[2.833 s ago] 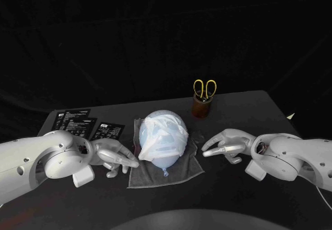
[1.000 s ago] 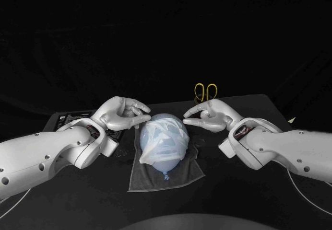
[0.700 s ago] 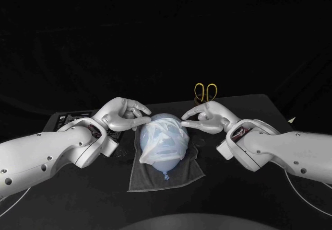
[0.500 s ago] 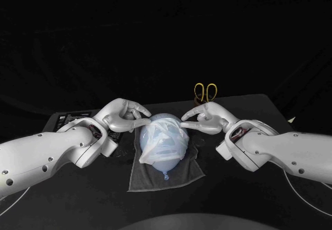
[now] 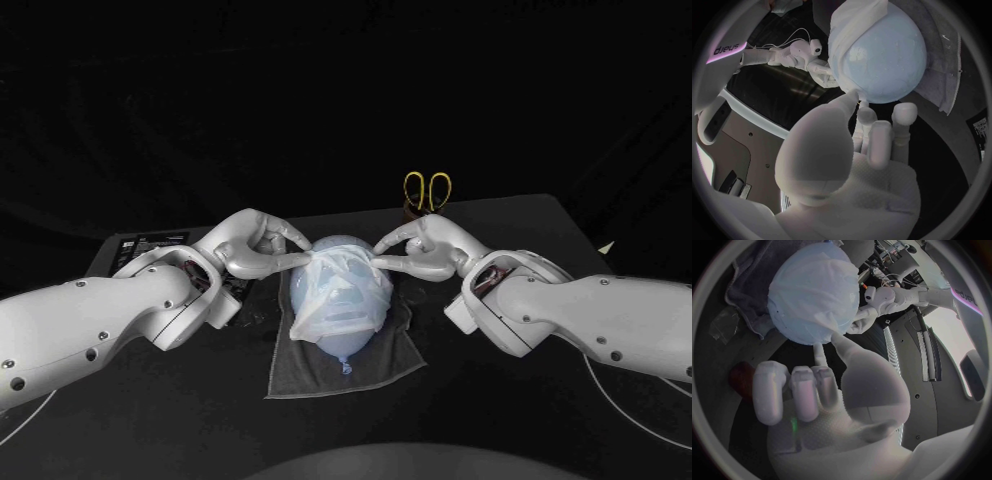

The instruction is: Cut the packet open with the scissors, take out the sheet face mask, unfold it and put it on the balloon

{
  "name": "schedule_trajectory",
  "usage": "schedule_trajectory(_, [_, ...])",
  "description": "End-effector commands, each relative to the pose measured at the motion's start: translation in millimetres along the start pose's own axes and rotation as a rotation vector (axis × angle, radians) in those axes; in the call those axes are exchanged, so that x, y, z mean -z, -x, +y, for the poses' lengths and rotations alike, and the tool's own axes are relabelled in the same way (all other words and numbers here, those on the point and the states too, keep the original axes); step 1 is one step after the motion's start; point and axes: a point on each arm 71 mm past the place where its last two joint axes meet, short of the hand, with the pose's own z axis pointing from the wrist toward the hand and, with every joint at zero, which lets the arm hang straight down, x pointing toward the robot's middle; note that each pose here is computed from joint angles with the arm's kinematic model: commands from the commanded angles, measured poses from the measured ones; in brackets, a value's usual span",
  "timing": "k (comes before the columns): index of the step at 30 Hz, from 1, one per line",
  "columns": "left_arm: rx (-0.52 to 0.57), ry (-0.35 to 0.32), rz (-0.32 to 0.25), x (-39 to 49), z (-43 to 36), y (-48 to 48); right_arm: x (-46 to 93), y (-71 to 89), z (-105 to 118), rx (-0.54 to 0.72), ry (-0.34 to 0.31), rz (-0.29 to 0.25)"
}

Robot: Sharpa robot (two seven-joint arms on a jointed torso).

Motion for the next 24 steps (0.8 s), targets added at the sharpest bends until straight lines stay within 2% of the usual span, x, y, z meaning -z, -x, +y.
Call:
schedule_trajectory(1, [-0.018, 0.009, 0.031, -0.7, -0.6, -2.6, -0.2, -2.8, 0.8, 0.019, 0.007, 0.014])
schedule_trajectory(13, [-0.026, 0.025, 0.041, -2.3, 0.8, -4.0, -0.7, -9.2, 1.6, 0.038, 0.017, 0.029])
schedule_trajectory(24, [-0.033, 0.025, 0.053, -4.3, 0.1, -6.5, -3.2, -13.1, 1.6, 0.054, 0.017, 0.016])
